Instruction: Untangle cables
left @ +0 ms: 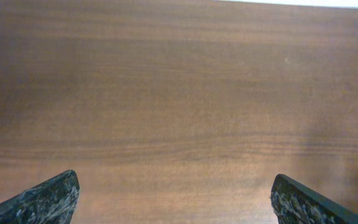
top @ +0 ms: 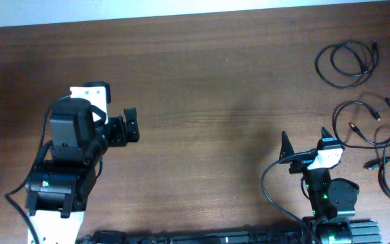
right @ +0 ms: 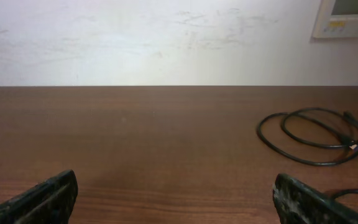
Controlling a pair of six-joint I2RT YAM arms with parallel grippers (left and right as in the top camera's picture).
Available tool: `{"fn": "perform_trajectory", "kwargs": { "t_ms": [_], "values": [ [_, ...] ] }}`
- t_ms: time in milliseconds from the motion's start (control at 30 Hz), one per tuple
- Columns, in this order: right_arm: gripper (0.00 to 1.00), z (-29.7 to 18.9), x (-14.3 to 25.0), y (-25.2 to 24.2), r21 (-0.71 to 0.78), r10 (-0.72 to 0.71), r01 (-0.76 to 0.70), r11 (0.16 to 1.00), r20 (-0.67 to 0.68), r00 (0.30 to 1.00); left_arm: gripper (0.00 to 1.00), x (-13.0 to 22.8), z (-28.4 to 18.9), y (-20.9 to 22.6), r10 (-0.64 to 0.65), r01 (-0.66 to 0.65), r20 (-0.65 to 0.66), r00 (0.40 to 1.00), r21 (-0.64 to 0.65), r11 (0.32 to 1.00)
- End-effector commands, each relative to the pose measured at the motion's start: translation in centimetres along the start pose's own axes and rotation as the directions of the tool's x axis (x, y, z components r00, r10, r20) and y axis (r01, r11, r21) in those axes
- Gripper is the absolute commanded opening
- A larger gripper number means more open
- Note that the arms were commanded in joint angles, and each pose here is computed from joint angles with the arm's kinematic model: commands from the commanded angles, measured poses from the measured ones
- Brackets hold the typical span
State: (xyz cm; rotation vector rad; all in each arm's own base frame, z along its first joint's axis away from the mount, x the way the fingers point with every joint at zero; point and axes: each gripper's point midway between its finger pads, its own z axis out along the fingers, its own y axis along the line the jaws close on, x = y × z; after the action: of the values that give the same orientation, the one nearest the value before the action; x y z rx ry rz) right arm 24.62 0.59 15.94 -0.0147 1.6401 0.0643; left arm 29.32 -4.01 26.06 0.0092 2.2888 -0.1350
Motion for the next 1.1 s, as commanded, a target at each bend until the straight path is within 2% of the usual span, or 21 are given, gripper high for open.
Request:
{"fn": "perform_trajectory", "kwargs": {
  "t_ms": [0,200,367,500,700,800,933,1067],
  "values": [
    [0.99,0.0,0.2,-0.2,0.011,0.004,-0.004,1.0,-0.001,1.0,0.99,0.5,-2.0,1.0,-0.009,0.011,0.038,0.999,-0.046,0.999],
    [0.99,0.0,0.2,-0.2,0.011,0.004,-0.004,1.0,-0.002,1.0,0.99,3.9,-3.3,1.8,-0.008,0.014,0.111,0.994,-0.057,0.998],
    [0.99,0.0,0.2,-0.2,0.011,0.004,-0.004,1.0,-0.001,1.0,0.99,5.5,-1.3,1.8,-0.013,0.02,0.274,0.962,-0.021,1.0],
    [0.99,0.0,0.2,-0.2,0.011,0.004,-0.004,1.0,-0.001,1.0,0.99,5.7,0.6,1.5,-0.048,0.037,0.441,0.896,0.035,0.999],
    [0.99,0.0,0.2,-0.2,0.011,0.004,-0.004,1.0,-0.001,1.0,0.99,5.4,0.9,1.5,-0.101,0.046,0.665,0.74,0.1,0.994],
    [0.99,0.0,0.2,-0.2,0.011,0.004,-0.004,1.0,-0.001,1.0,0.99,6.0,0.8,1.5,-0.113,0.037,0.733,0.671,0.119,0.992],
    [0.99,0.0,0.2,-0.2,0.011,0.004,-0.004,1.0,-0.002,1.0,0.99,6.9,1.2,1.7,-0.112,0.045,0.708,0.698,0.113,0.993],
    [0.98,0.0,0.2,-0.2,0.011,0.004,-0.004,1.0,-0.002,1.0,0.99,9.2,2.8,2.4,-0.103,0.072,0.632,0.768,0.074,0.995]
  ]
}}
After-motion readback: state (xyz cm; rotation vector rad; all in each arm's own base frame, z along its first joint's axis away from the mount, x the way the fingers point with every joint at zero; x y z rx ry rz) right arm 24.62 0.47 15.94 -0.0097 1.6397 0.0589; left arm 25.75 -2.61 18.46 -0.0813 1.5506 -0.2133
